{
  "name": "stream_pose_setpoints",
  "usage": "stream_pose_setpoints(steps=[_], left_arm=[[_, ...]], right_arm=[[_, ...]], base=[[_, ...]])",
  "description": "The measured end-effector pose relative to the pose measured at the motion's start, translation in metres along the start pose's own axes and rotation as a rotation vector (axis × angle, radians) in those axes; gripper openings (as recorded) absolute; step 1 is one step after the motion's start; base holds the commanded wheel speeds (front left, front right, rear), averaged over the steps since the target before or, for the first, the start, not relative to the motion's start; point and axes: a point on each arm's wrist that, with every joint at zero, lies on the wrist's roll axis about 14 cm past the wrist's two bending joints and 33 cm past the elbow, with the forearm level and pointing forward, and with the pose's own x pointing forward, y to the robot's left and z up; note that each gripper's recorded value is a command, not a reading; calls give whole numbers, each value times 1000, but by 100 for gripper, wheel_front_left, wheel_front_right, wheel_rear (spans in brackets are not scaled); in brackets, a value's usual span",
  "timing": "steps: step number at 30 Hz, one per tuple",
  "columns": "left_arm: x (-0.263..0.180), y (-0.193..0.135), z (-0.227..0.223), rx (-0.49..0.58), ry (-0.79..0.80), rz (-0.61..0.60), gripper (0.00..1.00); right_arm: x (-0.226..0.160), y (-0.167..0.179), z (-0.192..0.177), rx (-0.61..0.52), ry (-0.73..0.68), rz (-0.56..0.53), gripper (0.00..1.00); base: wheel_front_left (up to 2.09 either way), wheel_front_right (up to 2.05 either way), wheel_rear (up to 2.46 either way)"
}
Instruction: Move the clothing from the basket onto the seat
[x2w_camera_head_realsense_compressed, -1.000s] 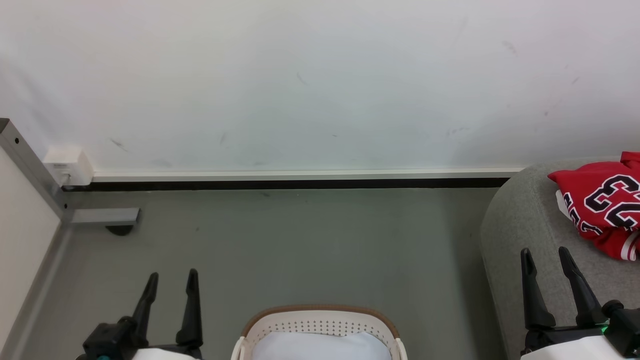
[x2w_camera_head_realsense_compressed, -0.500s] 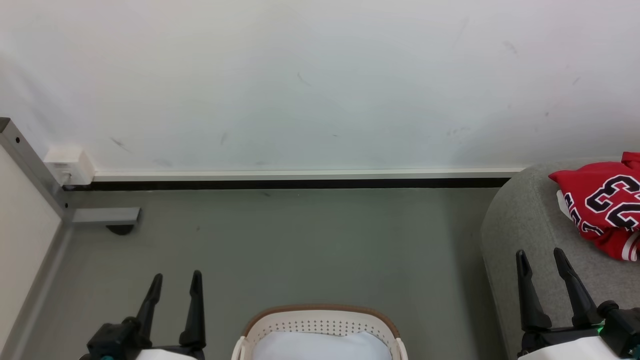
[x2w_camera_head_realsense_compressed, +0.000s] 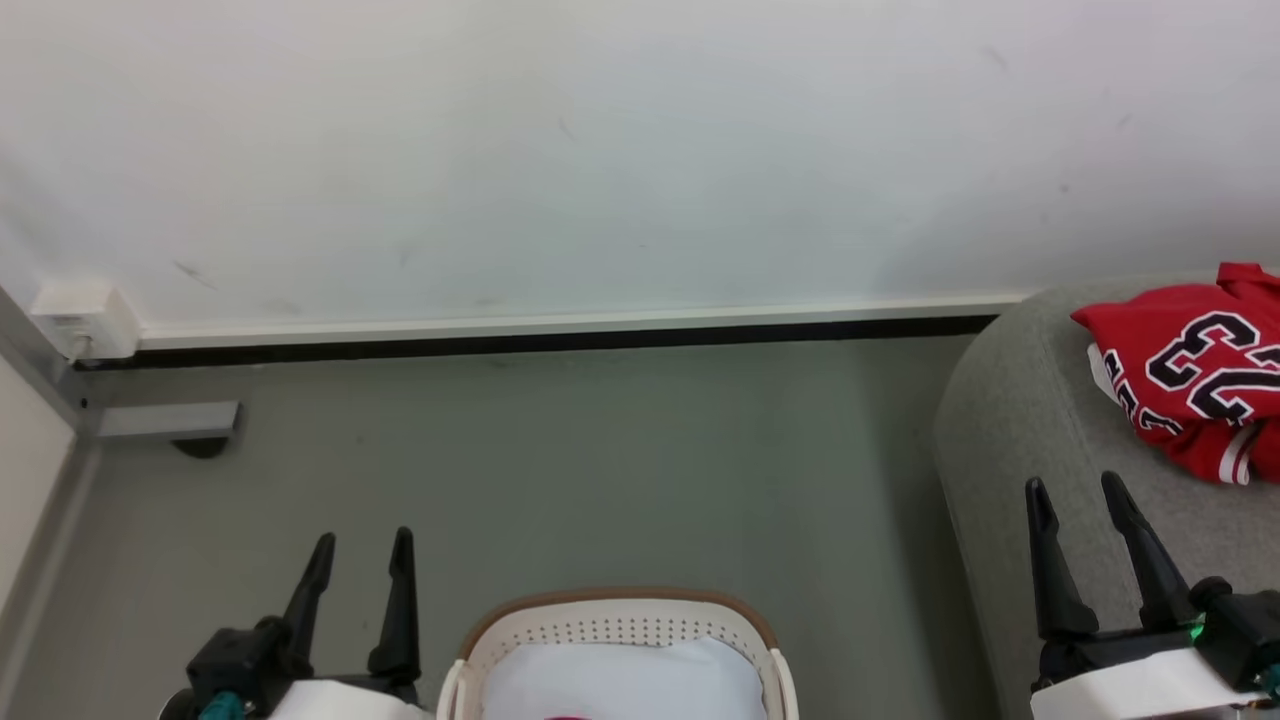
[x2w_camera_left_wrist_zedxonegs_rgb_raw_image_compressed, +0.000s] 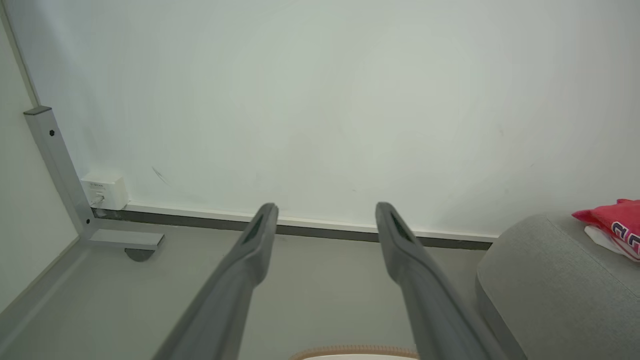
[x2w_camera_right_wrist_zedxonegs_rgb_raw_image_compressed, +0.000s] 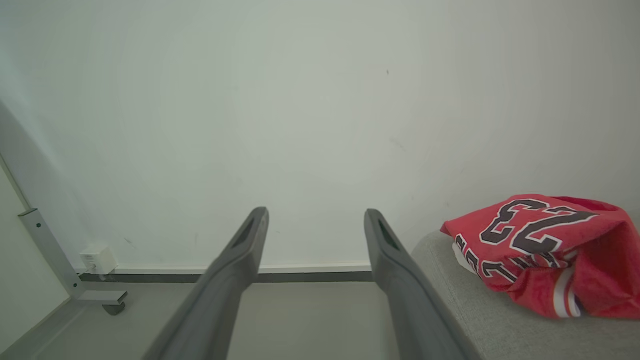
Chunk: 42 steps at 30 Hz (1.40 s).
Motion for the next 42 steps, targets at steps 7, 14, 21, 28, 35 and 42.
stream_pose_setpoints(steps=[7, 14, 21, 28, 35, 42], left_arm=[[25, -27, -29, -5, 74, -90, 100], [49, -59, -101, 11, 272, -218, 100], [58, -78, -186, 62, 535, -352, 100], [30, -86, -274, 108, 878, -445, 100], [-13, -96, -331, 161, 1138, -559, 100], [-36, -76, -373, 240, 1332, -588, 100]], right_arm=[[16, -15, 1, -48, 6, -7, 100], [40, -29, -6, -49, 6, -39, 100], [59, -44, -26, -50, 35, -78, 100], [66, -66, -40, -82, 66, -125, 100], [62, -90, -51, -111, 98, -193, 100], [60, -107, -63, -134, 132, -238, 100]], base=[[0, 0, 0], [0, 0, 0], [0, 0, 0], [0, 0, 0], [0, 0, 0], [0, 0, 0]])
